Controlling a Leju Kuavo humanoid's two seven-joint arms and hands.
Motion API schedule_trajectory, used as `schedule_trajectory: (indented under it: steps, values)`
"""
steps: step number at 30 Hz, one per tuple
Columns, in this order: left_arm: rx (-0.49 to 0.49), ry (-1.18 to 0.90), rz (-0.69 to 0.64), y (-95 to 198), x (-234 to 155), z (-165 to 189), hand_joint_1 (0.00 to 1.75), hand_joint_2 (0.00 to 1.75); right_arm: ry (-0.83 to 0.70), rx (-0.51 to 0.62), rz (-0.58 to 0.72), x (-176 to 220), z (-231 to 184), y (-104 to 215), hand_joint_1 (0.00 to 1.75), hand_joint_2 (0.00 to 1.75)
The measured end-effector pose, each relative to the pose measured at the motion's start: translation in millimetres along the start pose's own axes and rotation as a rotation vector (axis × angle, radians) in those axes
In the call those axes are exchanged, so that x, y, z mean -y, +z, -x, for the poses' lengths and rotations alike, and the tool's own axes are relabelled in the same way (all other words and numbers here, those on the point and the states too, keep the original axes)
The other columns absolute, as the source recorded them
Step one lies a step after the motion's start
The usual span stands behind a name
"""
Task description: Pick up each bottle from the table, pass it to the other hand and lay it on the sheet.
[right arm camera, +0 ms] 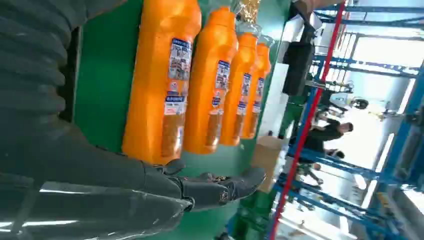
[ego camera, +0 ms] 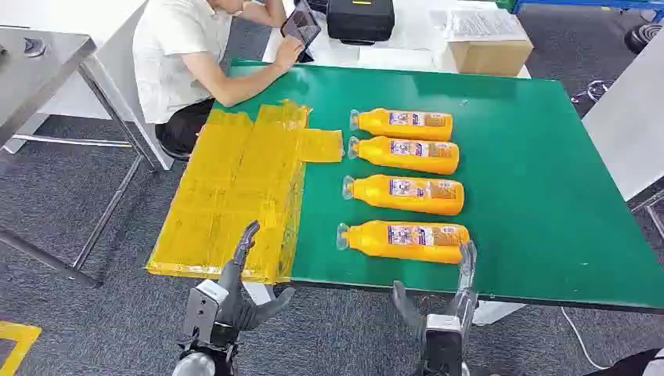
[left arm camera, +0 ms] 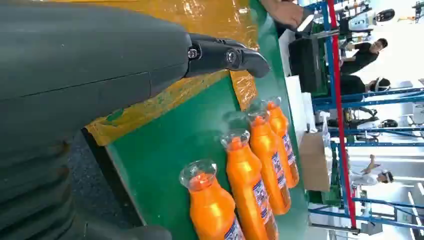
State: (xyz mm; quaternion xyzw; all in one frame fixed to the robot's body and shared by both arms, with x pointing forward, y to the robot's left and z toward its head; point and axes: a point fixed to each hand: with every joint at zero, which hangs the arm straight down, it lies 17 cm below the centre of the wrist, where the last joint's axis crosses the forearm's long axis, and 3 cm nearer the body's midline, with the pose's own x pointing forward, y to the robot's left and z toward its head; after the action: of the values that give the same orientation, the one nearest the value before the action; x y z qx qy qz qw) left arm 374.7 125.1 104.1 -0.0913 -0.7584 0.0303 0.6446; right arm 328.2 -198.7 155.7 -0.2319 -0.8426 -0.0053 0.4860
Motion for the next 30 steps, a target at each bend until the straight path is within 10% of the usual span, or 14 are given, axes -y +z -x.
schedule_trajectory:
  steps: [5, 16, 30]
  values:
    - [0.015, -0.081, 0.047, -8, 11, 2, 0.00, 1.75, 0.264, 0.188, -0.116, -9, -13, -5, 0.00, 1.75]
    - [-0.029, -0.091, 0.180, -15, 63, 28, 0.00, 1.75, 0.560, 0.230, -0.173, 19, 29, -39, 0.00, 1.75]
    - [-0.040, -0.094, 0.220, -15, 75, 32, 0.00, 1.75, 0.747, 0.095, -0.277, 32, 101, -51, 0.00, 1.75]
